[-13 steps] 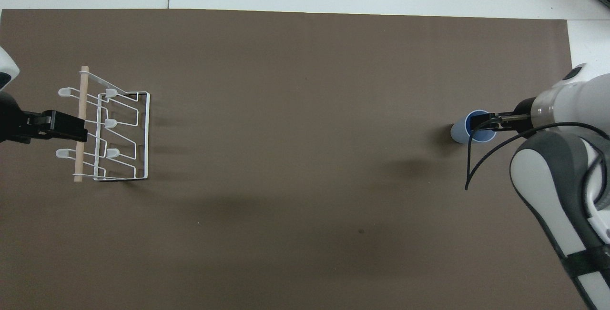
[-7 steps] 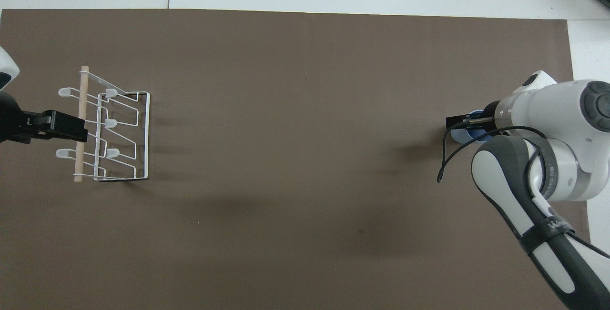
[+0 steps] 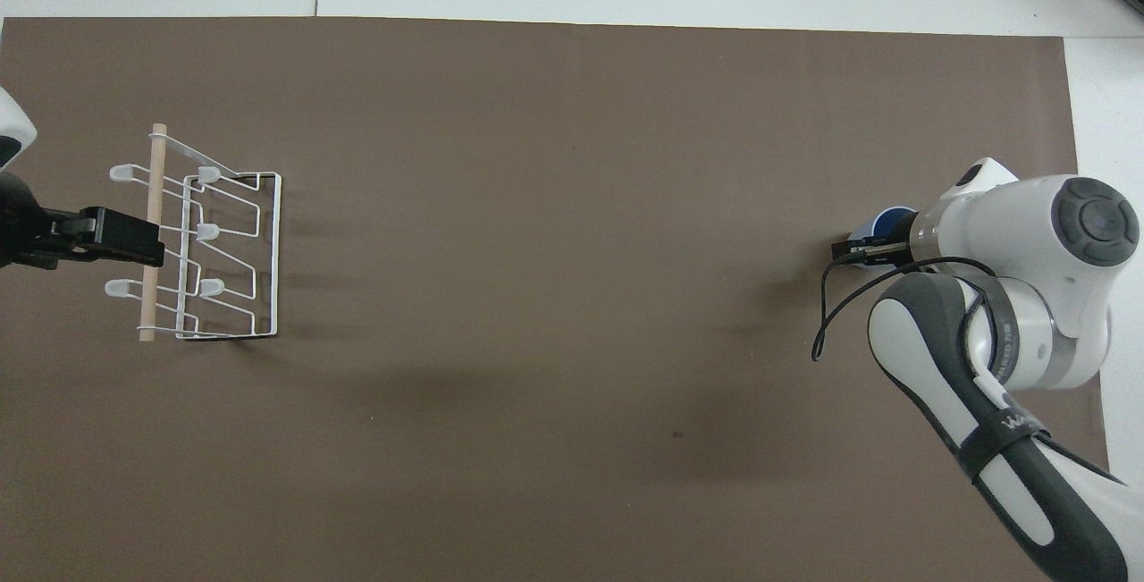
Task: Hang cup on cup holder
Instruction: 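Lower the right gripper onto the light blue cup and grasp its rim, then lift the cup sideways with the right gripper toward the table center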
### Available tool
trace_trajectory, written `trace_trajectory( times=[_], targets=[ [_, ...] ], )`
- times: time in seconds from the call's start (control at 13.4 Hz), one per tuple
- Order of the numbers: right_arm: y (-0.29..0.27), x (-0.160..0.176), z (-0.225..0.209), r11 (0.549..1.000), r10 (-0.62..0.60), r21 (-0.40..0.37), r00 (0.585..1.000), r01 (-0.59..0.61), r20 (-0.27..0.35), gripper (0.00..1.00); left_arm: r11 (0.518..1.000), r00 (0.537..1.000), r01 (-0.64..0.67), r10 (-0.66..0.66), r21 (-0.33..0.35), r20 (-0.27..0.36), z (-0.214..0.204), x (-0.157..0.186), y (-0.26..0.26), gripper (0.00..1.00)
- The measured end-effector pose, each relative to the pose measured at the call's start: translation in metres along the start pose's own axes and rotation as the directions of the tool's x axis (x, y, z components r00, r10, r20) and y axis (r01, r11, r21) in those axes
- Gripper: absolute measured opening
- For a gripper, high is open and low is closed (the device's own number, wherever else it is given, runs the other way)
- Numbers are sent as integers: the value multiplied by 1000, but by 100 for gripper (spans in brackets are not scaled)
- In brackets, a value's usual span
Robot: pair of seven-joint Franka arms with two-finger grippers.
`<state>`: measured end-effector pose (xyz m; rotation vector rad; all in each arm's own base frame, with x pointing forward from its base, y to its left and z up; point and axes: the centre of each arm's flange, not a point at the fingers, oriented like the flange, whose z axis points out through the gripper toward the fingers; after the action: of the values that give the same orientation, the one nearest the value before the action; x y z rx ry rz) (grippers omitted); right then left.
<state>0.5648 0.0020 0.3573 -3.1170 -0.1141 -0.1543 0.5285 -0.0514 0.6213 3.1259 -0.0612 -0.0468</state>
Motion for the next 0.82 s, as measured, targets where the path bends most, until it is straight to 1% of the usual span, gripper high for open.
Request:
trace_trajectory(
  times=[0.3, 0.37, 0.45, 0.67, 0.74, 0.82],
  targets=[
    [0, -1, 1, 1000, 0, 0, 1000, 0, 3, 21, 1000, 1000, 0, 0, 0, 0, 0, 0, 0, 100],
    [0, -1, 1, 1000, 1, 1, 1000, -1, 7, 11, 1000, 1000, 0, 0, 0, 0, 0, 0, 0, 100],
    [2, -1, -3, 1000, 2, 1, 1000, -2, 11, 6, 1000, 1000, 0, 0, 0, 0, 0, 0, 0, 100],
    [-1, -5, -4, 1000, 4, 18, 997, -5, 75, 6, 1000, 1000, 0, 0, 0, 0, 0, 0, 0, 100],
    [-3, -4, -6, 998, 0, 57, 996, -5, 84, 6, 1000, 1000, 0, 0, 0, 0, 0, 0, 0, 100],
    [-6, -3, -8, 993, -17, 119, 996, 7, 85, 6, 1000, 1000, 0, 0, 0, 0, 0, 0, 0, 100]
  ],
)
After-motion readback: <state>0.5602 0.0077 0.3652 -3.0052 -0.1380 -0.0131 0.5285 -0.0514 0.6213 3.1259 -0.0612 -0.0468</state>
